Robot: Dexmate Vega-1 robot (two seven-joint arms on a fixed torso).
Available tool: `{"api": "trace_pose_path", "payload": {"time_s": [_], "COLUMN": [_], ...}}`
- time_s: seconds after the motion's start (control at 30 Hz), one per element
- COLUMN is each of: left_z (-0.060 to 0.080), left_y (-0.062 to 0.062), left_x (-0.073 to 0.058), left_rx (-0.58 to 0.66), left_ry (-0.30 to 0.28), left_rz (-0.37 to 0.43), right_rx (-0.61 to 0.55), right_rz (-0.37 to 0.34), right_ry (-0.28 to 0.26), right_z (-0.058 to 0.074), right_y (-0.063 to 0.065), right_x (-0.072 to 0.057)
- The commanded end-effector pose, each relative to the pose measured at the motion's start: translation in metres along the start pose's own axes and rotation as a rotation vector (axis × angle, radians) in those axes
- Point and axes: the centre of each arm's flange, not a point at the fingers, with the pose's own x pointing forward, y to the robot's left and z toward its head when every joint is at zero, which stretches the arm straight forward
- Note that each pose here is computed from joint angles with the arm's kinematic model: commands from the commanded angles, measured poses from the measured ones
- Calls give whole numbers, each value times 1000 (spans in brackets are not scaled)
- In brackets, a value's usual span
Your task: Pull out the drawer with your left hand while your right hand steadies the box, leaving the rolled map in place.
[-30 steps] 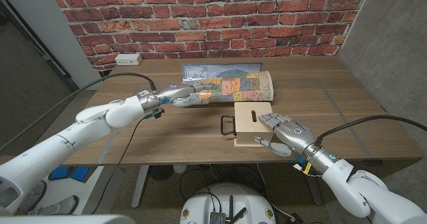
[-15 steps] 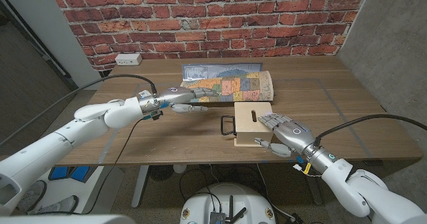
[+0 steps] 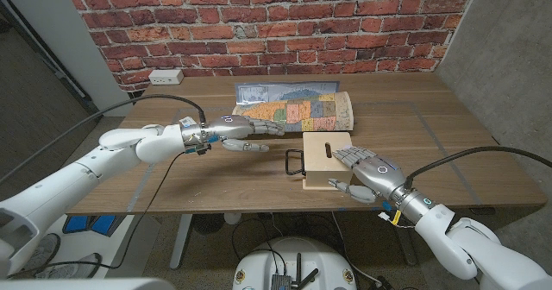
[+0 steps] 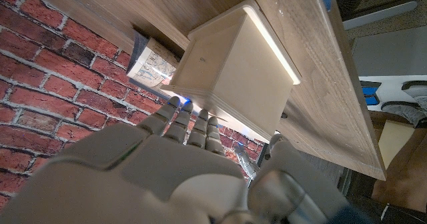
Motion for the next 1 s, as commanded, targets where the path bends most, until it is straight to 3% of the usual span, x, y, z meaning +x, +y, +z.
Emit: {"api": "trace_pose_path", "payload": {"time_s": [0.03,0.33,1.0], "left_z": [-1,-6,-20], "left_y": [-5,-6,12], "left_x": [1,5,15], "left_rx": [37,59,162], "left_ry": [-84,-125,-228], "left_rz": [-38,-60,-147], "right_rx": [0,4,13], "right_rz": [14,22,8], "right_ry": [-7,-3,7], "right_z": [0,0,2], "right_y": [1,2,2], "right_x": [1,3,10]}}
